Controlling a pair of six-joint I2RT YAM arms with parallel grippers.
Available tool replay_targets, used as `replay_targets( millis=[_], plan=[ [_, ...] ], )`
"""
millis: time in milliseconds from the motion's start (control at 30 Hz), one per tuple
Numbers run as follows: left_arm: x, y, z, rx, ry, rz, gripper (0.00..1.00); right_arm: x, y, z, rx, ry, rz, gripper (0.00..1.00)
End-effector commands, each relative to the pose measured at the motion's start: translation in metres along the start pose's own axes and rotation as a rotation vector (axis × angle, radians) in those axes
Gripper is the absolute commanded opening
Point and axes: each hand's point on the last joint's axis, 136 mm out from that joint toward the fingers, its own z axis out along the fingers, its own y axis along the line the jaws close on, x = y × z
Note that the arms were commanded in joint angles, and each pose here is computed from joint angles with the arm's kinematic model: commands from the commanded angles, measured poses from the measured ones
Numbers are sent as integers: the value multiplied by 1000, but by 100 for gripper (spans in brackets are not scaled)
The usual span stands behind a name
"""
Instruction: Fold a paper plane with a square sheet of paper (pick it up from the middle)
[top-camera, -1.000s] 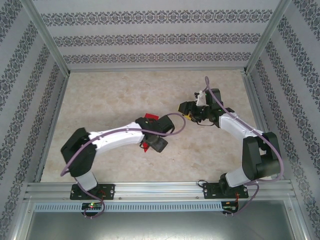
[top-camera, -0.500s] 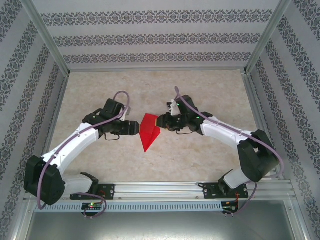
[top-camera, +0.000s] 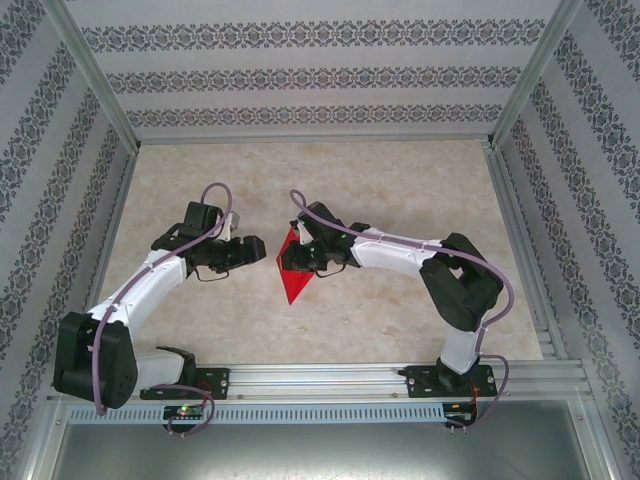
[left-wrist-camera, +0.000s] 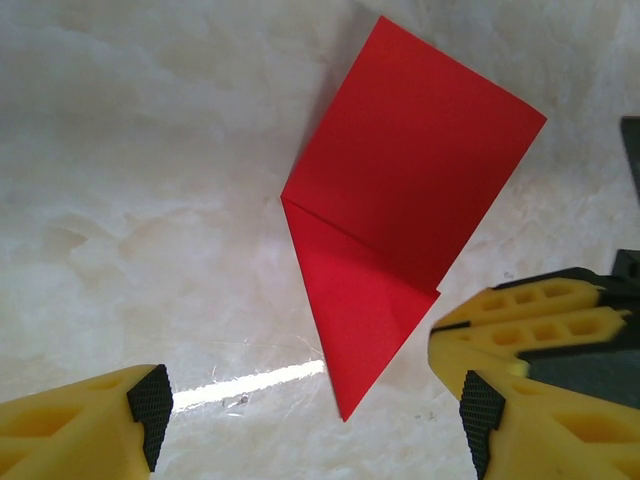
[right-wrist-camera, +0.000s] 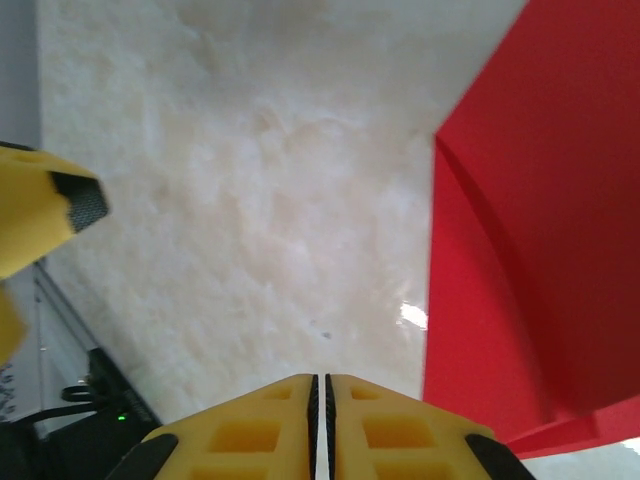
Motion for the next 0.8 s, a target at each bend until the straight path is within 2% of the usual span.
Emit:
replay_targets(
  millis=[0,267,767],
  plan=[
    [-2,-1,4,42,-1,-15,79,7,-21,7,102,24,-23,13],
    [3,1,13,54,28,-26,79,23,-54,14,179,63,-12,12],
    [9,3,22,77,63,-55,79,29,-81,21,205,77,2,10]
  ],
)
